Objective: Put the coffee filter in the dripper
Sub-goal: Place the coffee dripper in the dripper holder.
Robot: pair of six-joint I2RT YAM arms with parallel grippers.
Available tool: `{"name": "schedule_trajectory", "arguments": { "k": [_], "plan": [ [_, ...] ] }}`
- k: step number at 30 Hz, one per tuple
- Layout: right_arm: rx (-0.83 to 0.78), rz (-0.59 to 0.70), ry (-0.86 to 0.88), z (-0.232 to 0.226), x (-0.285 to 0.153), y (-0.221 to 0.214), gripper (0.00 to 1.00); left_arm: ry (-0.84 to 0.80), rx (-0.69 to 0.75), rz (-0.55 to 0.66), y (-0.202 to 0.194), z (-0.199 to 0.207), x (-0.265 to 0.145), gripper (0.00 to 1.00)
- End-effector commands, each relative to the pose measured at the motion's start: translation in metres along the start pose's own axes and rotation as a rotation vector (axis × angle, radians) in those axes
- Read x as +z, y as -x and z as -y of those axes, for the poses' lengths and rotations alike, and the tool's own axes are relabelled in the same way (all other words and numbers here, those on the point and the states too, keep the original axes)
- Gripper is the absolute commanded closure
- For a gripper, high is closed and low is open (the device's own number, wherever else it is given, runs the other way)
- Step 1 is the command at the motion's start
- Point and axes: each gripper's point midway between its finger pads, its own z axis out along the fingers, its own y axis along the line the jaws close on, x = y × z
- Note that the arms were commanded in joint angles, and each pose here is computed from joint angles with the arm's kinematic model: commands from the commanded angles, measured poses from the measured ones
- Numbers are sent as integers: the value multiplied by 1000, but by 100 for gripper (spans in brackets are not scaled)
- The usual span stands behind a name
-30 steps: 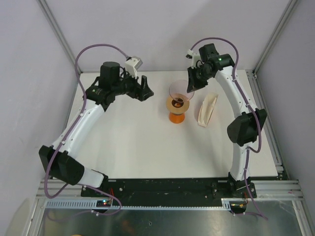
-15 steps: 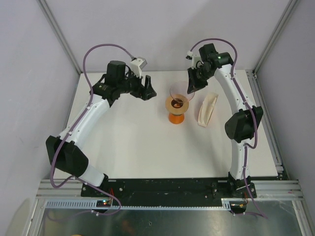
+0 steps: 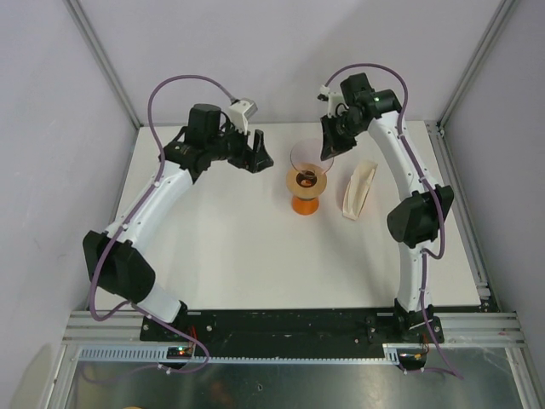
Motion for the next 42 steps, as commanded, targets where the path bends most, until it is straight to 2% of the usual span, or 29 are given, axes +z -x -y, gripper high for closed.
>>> {"name": "schedule_trajectory", "arguments": {
  "k": [1,14,24,29,37,42],
  "plan": [
    [-38,21,36,-16,-2,7,100,-31,17,46,19,11,-3,19],
    [-21,-43,-1,-3,16,-7,100,-34,9,27,17,10,9,19],
    [-24,-69,-21,3,29,-12,100,-39,12,22,30,14,38,20],
    [-39,-69,-18,2,32,-13,100,-34,7,-8,23,14,56,22],
    [-56,-79,-19,0,40,-16,100,-29,3,-64,4,14,81,34],
    [-74,-73,-30,0,44,-19,100,-34,-2,-93,-7,15,90,52]
  ]
}}
